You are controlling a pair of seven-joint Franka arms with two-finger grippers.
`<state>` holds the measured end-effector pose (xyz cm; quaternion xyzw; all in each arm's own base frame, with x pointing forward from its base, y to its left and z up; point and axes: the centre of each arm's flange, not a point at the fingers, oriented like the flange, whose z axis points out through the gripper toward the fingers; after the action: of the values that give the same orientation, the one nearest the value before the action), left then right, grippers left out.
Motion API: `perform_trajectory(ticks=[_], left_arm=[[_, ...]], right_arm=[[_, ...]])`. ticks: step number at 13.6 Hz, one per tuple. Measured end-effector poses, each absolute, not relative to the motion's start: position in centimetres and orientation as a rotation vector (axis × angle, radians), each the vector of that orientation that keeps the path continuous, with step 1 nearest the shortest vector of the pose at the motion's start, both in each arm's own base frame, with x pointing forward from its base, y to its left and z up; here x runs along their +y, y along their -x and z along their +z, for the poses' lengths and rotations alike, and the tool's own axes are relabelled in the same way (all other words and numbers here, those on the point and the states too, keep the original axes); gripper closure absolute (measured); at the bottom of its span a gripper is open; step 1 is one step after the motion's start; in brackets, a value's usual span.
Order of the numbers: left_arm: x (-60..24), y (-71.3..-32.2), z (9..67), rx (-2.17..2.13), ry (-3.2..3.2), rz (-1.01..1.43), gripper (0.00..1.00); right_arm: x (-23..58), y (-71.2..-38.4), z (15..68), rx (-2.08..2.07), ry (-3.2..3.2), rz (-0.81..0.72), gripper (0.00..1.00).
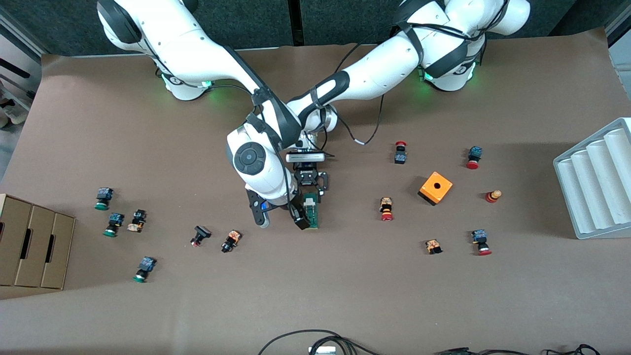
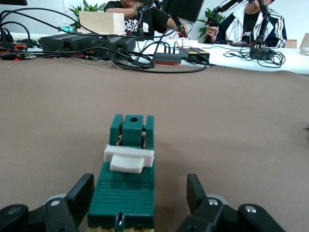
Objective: Close load switch with both arms
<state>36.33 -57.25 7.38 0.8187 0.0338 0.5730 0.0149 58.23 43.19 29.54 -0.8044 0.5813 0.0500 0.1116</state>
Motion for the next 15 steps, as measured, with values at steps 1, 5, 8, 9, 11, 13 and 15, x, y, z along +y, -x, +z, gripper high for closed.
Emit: perform_trajectory(ticks=[1, 5, 8, 9, 11, 13, 15], left_arm=[[-57.4, -36.3, 7.4, 0.102, -2.55, 1.783, 0.17], [-57.0, -36.2, 6.4, 0.093, -2.562, 1.812, 0.3], [-56.8, -36.2, 5.9, 0.087, -2.559, 1.842, 0.43], [-56.8, -36.2, 5.9, 0.087, -2.56, 1.844, 0.43], [-56.7, -36.3, 5.9, 0.072, -2.567, 1.852, 0.46], [-56.7, -36.3, 5.9, 0.064, -2.57, 1.854, 0.46], [-56.7, -36.3, 5.9, 0.063, -2.57, 1.855, 0.46]], right_arm=[[43.4, -58.1, 29.1, 1.721, 2.352, 0.162, 0.04], [45.3, -56.6, 27.6, 1.747, 2.346, 0.195, 0.16], [46.4, -55.7, 26.3, 1.761, 2.35, 0.201, 0.2], [46.4, -55.5, 25.8, 1.765, 2.355, 0.203, 0.26], [46.2, -55.5, 25.1, 1.774, 2.362, 0.206, 0.31], [46.0, -55.3, 24.5, 1.782, 2.369, 0.209, 0.36], [45.7, -55.1, 23.9, 1.787, 2.366, 0.203, 0.41]])
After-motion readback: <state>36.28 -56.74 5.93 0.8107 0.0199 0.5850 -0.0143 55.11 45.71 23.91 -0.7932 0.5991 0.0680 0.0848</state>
